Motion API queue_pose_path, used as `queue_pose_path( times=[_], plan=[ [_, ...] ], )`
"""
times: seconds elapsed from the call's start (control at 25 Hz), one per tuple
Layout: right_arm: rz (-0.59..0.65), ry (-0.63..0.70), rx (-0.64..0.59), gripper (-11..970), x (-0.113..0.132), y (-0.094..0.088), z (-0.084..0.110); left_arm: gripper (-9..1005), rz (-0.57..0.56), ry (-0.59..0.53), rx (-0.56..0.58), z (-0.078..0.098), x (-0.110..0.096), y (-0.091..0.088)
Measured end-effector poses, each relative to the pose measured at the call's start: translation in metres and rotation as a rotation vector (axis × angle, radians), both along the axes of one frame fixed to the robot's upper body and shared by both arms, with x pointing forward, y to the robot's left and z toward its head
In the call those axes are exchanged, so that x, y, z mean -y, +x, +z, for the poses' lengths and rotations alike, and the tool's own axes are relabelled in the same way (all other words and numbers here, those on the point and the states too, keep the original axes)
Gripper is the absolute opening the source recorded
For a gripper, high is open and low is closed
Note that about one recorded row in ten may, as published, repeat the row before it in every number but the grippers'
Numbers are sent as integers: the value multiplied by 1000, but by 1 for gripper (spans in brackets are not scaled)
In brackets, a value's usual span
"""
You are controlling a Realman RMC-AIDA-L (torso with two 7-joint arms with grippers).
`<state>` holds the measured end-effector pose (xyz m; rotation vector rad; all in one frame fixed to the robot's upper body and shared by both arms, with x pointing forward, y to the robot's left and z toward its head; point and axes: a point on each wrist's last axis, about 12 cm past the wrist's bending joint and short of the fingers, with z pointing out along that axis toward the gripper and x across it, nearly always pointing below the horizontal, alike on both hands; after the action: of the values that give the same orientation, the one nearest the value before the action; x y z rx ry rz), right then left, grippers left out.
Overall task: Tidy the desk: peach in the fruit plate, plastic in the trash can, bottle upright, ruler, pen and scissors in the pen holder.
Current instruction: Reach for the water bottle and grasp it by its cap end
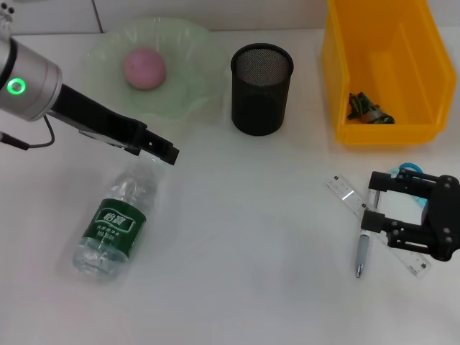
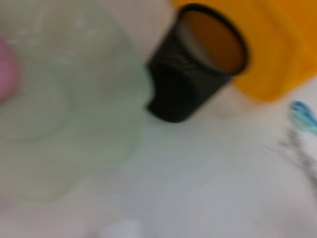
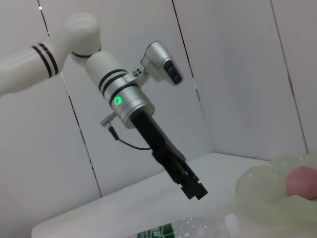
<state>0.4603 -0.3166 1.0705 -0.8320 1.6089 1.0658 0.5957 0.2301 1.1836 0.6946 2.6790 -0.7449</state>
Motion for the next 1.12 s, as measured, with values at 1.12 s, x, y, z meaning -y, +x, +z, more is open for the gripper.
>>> queue_pose_path(
  times=[1.12],
  plan=[
    [16,0,-13,702,-25,15,-12,686,125,216,7,-55,23,21]
  ],
)
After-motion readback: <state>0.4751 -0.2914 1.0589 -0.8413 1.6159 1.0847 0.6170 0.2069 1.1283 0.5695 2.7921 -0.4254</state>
